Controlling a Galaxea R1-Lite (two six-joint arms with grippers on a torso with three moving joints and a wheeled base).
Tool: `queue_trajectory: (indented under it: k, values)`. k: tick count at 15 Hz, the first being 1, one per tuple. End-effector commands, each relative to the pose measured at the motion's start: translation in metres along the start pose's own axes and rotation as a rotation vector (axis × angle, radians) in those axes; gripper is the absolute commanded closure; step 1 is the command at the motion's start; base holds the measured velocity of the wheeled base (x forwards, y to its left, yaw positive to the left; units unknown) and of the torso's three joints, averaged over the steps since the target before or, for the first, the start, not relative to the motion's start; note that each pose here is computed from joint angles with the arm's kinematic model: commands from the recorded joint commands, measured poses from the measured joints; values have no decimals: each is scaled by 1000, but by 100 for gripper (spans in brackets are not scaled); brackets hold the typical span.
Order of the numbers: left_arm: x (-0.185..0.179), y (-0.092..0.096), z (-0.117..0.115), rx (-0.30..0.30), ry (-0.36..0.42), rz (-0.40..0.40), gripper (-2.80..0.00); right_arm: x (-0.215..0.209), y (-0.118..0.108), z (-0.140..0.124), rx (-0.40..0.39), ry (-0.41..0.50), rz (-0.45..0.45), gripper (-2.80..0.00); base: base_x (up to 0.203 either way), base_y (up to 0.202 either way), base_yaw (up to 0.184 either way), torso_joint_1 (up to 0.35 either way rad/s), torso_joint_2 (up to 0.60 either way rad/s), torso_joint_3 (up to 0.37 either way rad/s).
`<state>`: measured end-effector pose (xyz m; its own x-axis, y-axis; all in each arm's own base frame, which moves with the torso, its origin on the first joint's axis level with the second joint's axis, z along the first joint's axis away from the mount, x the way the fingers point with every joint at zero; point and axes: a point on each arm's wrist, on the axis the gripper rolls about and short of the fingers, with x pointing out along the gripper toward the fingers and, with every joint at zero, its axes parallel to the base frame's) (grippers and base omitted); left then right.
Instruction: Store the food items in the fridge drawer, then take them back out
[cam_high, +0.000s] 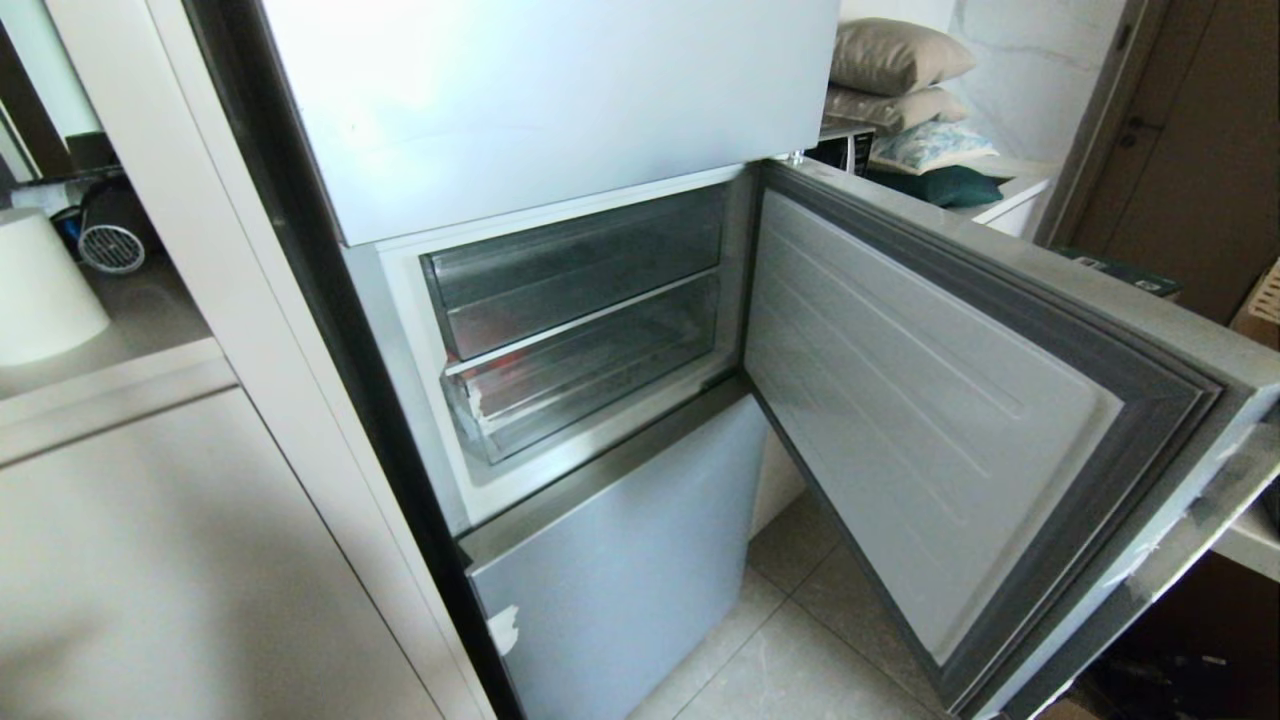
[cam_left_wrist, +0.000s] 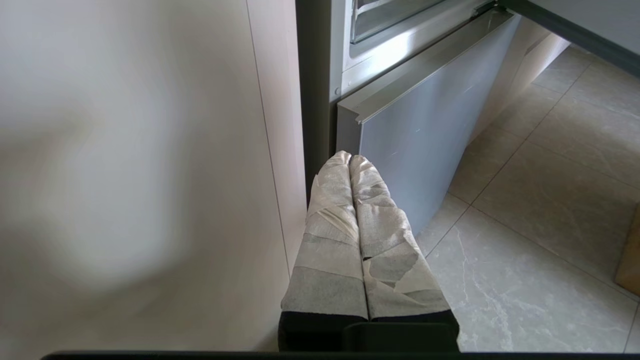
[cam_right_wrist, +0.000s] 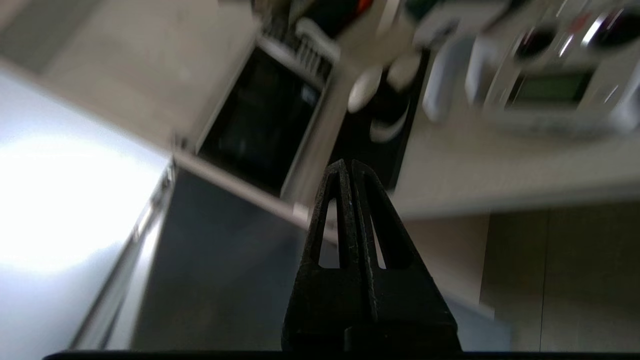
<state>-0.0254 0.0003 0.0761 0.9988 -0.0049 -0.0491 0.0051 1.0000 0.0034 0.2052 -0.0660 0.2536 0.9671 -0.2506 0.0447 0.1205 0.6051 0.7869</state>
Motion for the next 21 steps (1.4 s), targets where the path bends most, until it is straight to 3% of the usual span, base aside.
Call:
queue_trajectory:
  k: [1,5,7,11,15,18,21]
  values:
    - [0,0,0,0,0,0,0,12,2,-36,12,149,17,0,0,0,0,0,0,0]
    - [0,0,0,0,0,0,0,54,15,-107,-38,389,45,0,0,0,0,0,0,0]
    - [0,0,0,0,0,0,0,66,32,-139,-82,471,103,0,0,0,0,0,0,0]
    - [0,0,0,0,0,0,0,79,81,-201,-94,592,256,0,0,0,0,0,0,0]
    - [0,0,0,0,0,0,0,116,114,-283,-99,578,304,0,0,0,0,0,0,0]
    - [0,0,0,0,0,0,0,132,121,-346,-122,576,330,0,0,0,0,0,0,0]
    - [0,0,0,0,0,0,0,133,124,-355,-129,565,341,0,0,0,0,0,0,0]
